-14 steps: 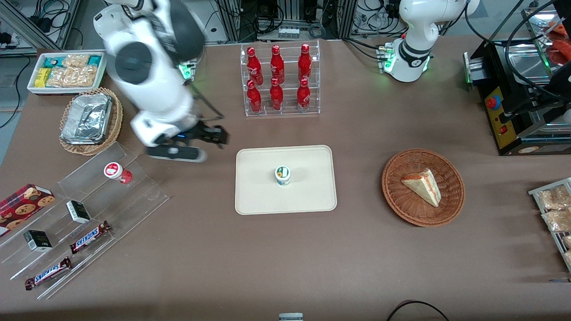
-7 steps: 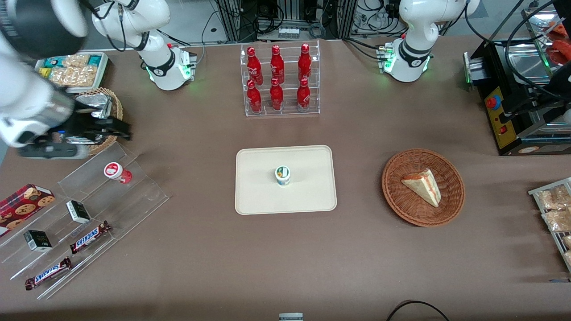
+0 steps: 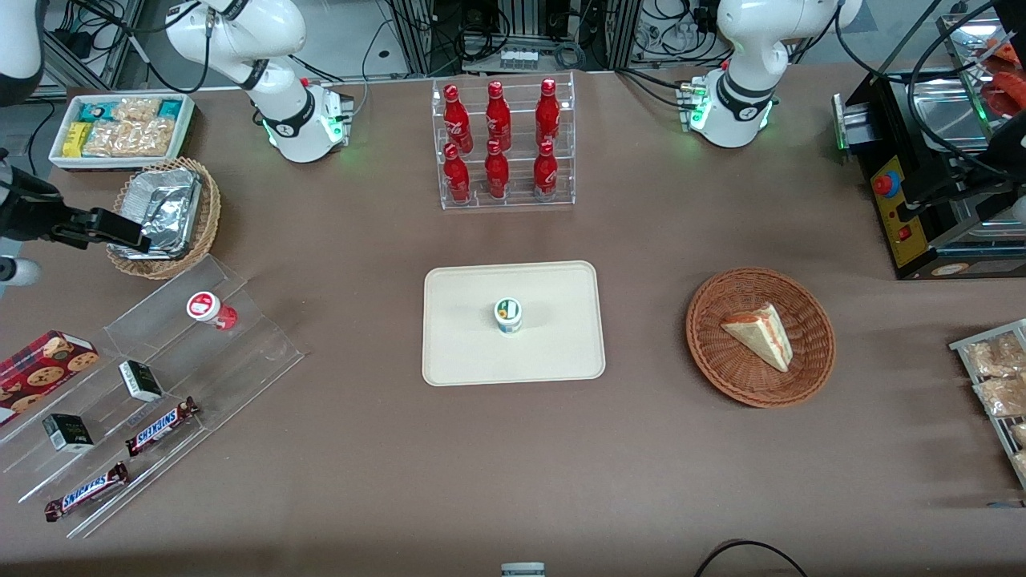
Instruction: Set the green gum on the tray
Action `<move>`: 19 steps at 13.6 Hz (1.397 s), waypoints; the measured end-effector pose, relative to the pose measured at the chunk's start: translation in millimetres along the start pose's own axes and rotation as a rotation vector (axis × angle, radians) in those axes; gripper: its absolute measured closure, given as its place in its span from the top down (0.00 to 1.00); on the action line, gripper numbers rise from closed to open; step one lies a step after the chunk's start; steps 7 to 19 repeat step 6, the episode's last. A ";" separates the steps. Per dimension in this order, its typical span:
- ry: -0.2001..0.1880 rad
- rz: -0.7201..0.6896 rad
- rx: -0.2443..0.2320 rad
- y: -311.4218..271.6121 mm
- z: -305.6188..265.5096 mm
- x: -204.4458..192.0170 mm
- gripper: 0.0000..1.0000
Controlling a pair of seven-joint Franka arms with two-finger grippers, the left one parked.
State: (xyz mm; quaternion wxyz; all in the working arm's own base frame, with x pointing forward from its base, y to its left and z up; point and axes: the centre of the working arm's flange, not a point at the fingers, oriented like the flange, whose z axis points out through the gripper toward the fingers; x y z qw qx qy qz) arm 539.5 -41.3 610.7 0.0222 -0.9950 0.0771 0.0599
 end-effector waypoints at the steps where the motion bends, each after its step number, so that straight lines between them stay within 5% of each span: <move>1: 0.000 0.010 0.001 5.4 0.1 0.6 1.00; 19: -0.002 0.004 0.000 2.2 1.2 1.1 1.00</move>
